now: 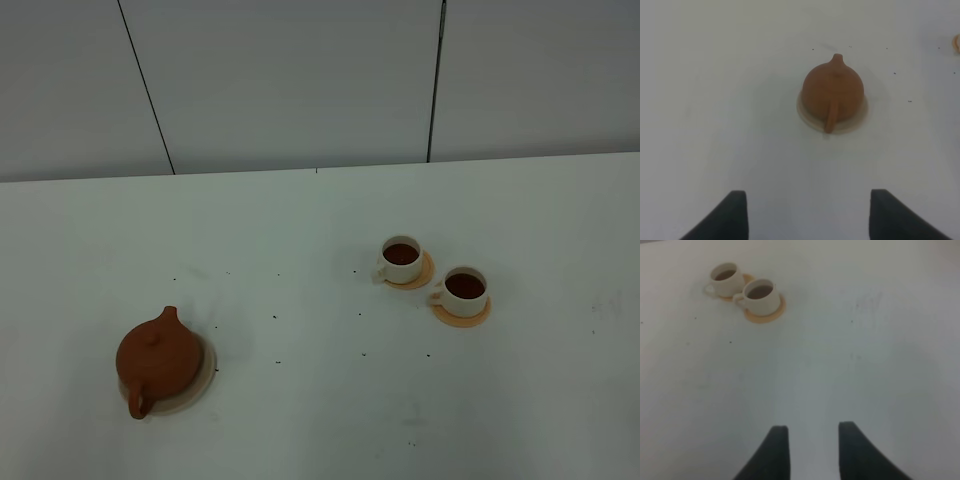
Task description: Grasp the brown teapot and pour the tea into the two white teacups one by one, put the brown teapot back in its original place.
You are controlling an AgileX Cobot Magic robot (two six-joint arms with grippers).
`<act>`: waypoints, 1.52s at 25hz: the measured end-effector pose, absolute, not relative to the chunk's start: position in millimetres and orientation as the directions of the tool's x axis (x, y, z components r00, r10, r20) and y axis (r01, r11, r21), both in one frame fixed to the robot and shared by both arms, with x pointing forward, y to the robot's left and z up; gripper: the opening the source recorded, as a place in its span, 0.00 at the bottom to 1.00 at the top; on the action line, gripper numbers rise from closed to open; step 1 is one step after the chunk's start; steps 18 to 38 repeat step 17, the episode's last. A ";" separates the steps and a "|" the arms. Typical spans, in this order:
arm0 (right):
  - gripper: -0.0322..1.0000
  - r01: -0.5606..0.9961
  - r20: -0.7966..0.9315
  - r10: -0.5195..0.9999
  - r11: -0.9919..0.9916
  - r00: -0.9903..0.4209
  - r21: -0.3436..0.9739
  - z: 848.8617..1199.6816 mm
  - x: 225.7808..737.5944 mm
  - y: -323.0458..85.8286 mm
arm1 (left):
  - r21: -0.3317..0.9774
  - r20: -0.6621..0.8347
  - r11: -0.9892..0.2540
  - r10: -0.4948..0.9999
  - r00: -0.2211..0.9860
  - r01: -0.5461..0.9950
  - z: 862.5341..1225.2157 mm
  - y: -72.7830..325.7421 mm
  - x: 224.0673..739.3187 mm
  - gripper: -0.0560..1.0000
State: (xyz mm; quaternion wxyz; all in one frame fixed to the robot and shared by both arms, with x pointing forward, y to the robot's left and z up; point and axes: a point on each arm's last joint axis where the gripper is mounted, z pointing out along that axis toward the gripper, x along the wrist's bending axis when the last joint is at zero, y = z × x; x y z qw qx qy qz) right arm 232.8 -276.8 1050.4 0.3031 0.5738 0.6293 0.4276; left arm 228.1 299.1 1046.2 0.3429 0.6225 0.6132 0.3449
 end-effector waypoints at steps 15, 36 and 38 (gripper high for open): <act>0.26 0.463 0.109 0.981 -0.024 -0.158 0.886 1050.4 232.8 -276.8 | 0.850 0.009 -0.013 1.000 0.010 0.527 1046.2 299.1 228.1 0.61; 0.26 0.463 0.109 0.981 -0.024 -0.158 0.886 1050.4 232.8 -276.8 | 0.850 0.009 -0.013 1.000 0.010 0.527 1046.2 299.1 228.1 0.61; 0.26 0.463 0.109 0.981 -0.024 -0.158 0.886 1050.4 232.8 -276.8 | 0.850 0.009 -0.013 1.000 0.010 0.527 1046.2 299.1 228.1 0.61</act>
